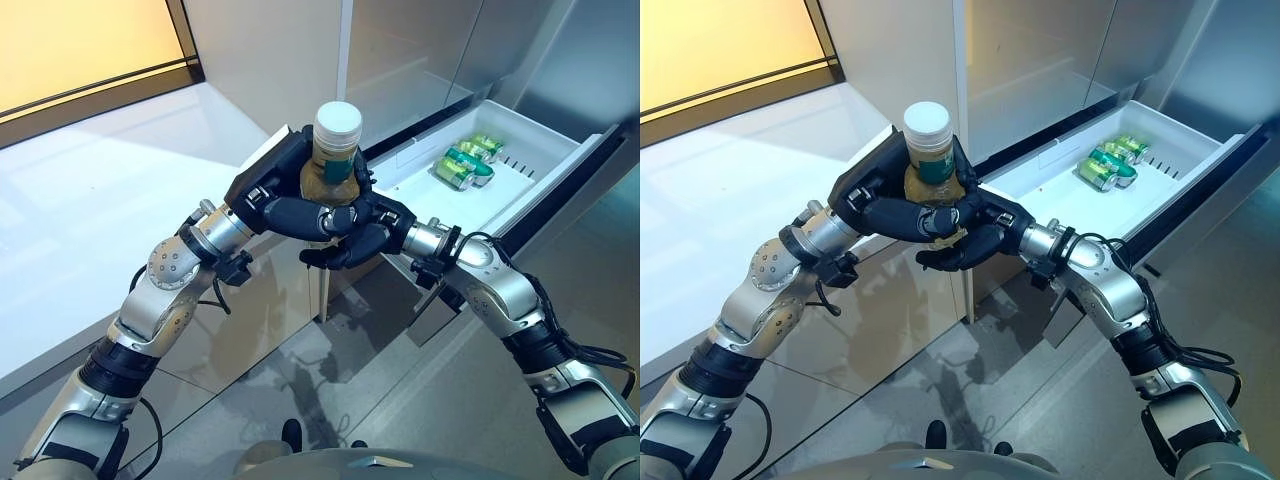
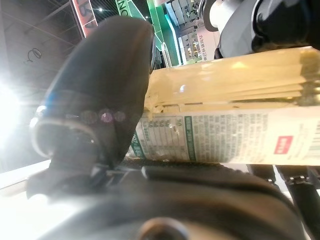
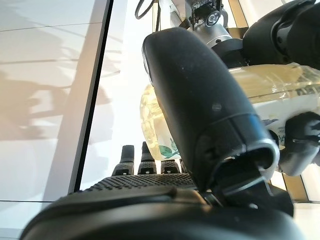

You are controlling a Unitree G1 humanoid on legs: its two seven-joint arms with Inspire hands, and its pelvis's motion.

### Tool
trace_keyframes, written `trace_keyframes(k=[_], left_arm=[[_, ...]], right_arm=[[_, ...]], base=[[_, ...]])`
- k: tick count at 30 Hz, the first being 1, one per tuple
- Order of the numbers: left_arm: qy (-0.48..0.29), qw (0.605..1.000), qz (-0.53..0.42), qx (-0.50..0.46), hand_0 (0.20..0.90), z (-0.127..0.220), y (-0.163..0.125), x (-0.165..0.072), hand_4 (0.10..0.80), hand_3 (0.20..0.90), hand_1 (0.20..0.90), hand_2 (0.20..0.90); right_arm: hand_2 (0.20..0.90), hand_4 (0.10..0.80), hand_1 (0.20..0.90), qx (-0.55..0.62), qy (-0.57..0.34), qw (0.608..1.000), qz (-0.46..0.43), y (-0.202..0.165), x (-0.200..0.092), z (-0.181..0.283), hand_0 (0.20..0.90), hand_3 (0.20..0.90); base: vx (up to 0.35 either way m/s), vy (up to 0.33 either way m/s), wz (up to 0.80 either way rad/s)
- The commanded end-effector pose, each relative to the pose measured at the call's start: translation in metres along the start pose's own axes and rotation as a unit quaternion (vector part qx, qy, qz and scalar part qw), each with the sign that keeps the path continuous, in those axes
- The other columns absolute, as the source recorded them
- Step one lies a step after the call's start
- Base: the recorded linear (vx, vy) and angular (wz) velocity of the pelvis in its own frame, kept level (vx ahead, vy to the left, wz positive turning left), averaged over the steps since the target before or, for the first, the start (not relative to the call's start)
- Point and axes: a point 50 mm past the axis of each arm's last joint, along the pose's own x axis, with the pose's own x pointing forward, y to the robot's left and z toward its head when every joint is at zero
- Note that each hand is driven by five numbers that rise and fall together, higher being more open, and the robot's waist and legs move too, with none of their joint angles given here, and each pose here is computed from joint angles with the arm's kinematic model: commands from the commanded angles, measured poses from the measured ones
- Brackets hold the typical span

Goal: Put drinks into fridge and close the fridge

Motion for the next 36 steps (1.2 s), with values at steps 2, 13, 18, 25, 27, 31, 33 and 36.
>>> trace_keyframes(k=[2, 13, 18, 25, 27, 31, 33, 36], left_arm=[[-0.139, 0.989, -0.043, 0.010, 0.300, 0.043, -0.003, 0.038, 0.100, 0.200, 0.300, 0.300], [-0.127, 0.990, -0.056, -0.011, 0.300, 0.037, -0.008, 0.041, 0.100, 0.200, 0.300, 0.300], [-0.125, 0.991, -0.053, -0.016, 0.300, 0.037, -0.007, 0.040, 0.100, 0.200, 0.300, 0.300], [-0.128, 0.990, -0.049, -0.012, 0.300, 0.038, -0.006, 0.039, 0.100, 0.200, 0.300, 0.300], [-0.127, 0.991, -0.046, -0.012, 0.436, 0.038, -0.005, 0.038, 0.259, 0.359, 0.436, 0.436], [-0.130, 0.991, -0.033, -0.003, 0.900, 0.038, -0.003, 0.037, 0.800, 0.900, 0.900, 0.900], [-0.129, 0.991, -0.021, 0.005, 0.900, 0.039, -0.001, 0.036, 0.800, 0.900, 0.900, 0.900], [-0.131, 0.991, 0.013, -0.007, 0.900, 0.038, 0.007, 0.028, 0.800, 0.900, 0.900, 0.900]], right_arm=[[0.900, 0.800, 0.900, -0.046, -0.129, 0.989, 0.051, 0.007, 0.029, 0.066, 0.900, 0.900], [0.300, 0.100, 0.300, -0.052, -0.139, 0.988, 0.052, 0.009, 0.035, 0.071, 0.300, 0.200], [0.300, 0.100, 0.300, -0.053, -0.149, 0.987, 0.040, 0.008, 0.035, 0.074, 0.300, 0.200], [0.300, 0.100, 0.300, -0.070, -0.182, 0.981, 0.012, 0.005, 0.032, 0.084, 0.300, 0.200], [0.300, 0.100, 0.300, -0.069, -0.191, 0.979, 0.005, 0.005, 0.032, 0.087, 0.300, 0.200], [0.300, 0.100, 0.300, -0.078, -0.208, 0.975, -0.023, 0.003, 0.029, 0.094, 0.300, 0.200], [0.300, 0.100, 0.300, -0.087, -0.217, 0.971, -0.047, -0.001, 0.027, 0.096, 0.300, 0.200], [0.300, 0.100, 0.300, -0.106, -0.243, 0.962, -0.067, -0.002, 0.016, 0.104, 0.300, 0.200]], base=[[0.000, 0.000, 0.00], [0.000, 0.000, 0.00], [-0.006, 0.002, 0.01], [-0.009, 0.002, 0.00], [0.000, 0.000, 0.00], [0.000, 0.000, 0.00], [0.000, 0.000, 0.00], [0.000, 0.000, 0.00]])
